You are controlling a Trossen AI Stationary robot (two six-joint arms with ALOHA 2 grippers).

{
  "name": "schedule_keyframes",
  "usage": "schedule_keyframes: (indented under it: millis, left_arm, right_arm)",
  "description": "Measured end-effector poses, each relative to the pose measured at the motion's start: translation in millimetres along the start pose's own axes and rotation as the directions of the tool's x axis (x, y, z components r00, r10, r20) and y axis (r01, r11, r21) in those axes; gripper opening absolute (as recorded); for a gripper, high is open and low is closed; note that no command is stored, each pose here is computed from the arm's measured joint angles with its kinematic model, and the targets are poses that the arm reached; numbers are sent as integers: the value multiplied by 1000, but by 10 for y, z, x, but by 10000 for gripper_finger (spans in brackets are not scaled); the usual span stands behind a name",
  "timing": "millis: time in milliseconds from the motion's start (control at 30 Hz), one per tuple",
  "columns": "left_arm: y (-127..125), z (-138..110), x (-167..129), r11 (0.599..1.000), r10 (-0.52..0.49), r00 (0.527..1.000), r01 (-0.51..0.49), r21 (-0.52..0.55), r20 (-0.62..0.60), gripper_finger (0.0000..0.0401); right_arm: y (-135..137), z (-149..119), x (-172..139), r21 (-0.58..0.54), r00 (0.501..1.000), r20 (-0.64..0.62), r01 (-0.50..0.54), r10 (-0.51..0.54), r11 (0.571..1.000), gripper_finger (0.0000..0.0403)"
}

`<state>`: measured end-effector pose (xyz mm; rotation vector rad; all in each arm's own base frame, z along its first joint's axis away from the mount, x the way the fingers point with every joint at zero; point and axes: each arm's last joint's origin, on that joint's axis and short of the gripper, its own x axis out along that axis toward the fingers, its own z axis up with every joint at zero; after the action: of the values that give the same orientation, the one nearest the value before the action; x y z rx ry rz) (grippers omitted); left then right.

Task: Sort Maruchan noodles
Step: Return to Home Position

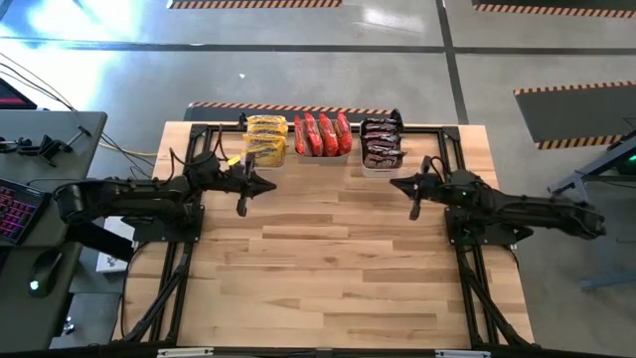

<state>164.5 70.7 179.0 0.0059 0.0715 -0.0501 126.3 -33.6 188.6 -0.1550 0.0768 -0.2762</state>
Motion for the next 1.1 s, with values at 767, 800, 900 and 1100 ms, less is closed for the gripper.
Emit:
schedule_keyframes:
  millis: [767, 800, 900, 1100]
  left_arm:
    - [-84, -249, -331, 956, 274, 962, -272, -109, 7, 0]
    - [-91, -244, -334, 955, 282, 960, -279, -102, 7, 0]
    - [-116, -236, -348, 949, 302, 953, -300, -99, 4, 0]
    - [-192, -225, -371, 951, 298, 955, -298, -79, -5, 0]
  right_arm:
    - [-20, -6, -291, 33, 999, 7, 46, -46, 998, 0]
    - [-22, -7, -307, 33, 999, 10, 52, -53, 998, 0]
    - [-30, 0, -359, 38, 997, 29, 74, -75, 997, 0]
    - [-37, -36, -409, 34, 994, 15, 109, -109, 993, 0]
